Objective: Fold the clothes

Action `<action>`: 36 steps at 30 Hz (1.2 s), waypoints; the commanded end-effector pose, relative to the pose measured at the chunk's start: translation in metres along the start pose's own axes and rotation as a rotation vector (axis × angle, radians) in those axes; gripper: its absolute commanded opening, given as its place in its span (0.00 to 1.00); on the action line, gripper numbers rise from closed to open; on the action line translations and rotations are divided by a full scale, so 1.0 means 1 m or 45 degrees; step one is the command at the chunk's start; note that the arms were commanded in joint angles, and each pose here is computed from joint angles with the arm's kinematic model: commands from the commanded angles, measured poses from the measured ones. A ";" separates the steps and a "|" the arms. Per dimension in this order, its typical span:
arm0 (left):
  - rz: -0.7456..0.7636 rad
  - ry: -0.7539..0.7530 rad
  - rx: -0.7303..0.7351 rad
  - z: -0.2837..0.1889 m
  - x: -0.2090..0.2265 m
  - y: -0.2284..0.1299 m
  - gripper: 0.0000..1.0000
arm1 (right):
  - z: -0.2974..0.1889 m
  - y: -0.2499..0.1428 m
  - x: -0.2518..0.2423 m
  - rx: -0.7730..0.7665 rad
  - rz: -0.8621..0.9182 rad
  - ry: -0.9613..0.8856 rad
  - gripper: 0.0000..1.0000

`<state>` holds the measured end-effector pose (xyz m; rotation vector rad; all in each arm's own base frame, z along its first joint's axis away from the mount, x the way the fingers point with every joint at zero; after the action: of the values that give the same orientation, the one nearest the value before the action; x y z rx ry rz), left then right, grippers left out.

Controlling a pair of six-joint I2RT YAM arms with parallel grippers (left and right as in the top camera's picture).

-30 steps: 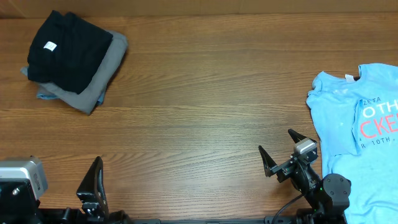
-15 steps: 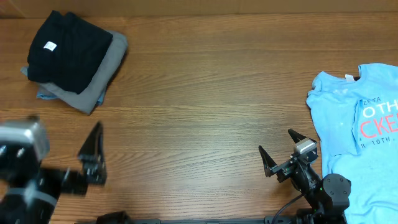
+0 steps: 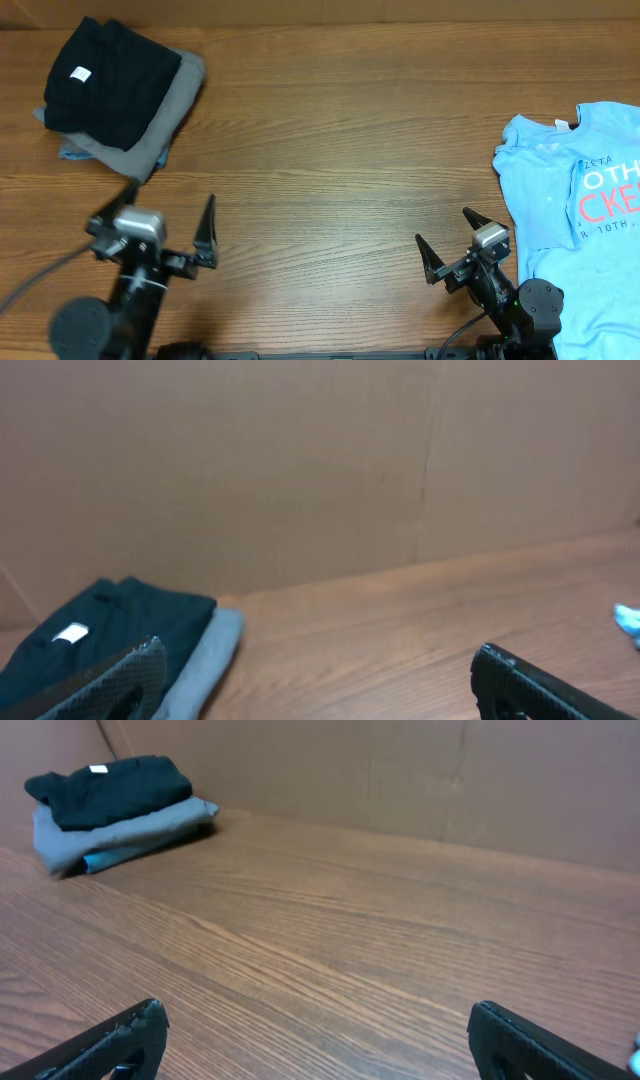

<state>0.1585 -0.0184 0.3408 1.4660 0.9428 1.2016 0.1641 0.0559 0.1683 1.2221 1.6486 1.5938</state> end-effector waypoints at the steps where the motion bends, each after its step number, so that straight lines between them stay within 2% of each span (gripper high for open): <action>1: 0.034 0.000 -0.029 0.000 -0.010 -0.039 1.00 | 0.000 0.000 0.001 -0.013 -0.002 0.010 1.00; 10: 0.059 -0.009 -0.131 0.014 -0.026 -0.108 1.00 | 0.000 0.000 0.001 -0.013 -0.002 0.010 1.00; 18: 0.018 -0.046 -0.002 0.030 -0.036 -0.167 1.00 | 0.000 0.000 0.001 -0.013 -0.002 0.010 1.00; 36: 0.016 -0.042 0.010 0.030 -0.036 -0.170 1.00 | 0.000 0.000 0.001 -0.013 -0.002 0.010 1.00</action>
<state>0.1837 -0.0208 0.1657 1.4919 0.9397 1.1637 0.1641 0.0559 0.1680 1.2229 1.6495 1.5931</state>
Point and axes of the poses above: each gripper's point midway between its finger pads, its own z axis out along the fingers, its own x axis along the line the jaws close on, y = z × x, the point moved 6 cm from there along -z, back along the fingers, and after that the axes turned 11 degrees about z, right-handed, at the moved point
